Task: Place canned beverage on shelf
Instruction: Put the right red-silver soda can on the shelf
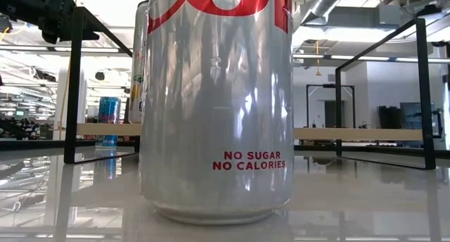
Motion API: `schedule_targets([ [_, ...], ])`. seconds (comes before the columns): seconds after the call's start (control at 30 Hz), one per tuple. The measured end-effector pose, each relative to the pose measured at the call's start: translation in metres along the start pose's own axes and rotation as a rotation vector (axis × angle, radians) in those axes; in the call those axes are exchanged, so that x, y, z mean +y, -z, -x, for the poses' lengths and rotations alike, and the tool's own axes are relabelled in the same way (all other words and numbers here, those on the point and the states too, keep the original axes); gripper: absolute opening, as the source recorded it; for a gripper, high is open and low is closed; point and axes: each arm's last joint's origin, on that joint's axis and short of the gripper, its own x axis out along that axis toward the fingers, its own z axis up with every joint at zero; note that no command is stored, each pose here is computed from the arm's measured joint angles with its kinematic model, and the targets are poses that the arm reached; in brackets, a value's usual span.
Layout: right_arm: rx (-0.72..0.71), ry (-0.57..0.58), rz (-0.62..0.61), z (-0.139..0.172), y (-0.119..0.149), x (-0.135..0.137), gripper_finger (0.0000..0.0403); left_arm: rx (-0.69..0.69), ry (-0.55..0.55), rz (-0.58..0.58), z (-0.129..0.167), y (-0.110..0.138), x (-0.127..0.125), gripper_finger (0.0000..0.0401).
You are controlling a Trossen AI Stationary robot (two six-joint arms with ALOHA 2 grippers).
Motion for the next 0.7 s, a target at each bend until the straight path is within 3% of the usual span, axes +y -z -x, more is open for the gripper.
schedule_targets([
  [0.7, -0.039, -0.022, 0.003, -0.016, 0.013, 0.0, 0.0336, 0.0, 0.0, 0.0, 0.0, 0.0, 0.0, 0.0265],
])
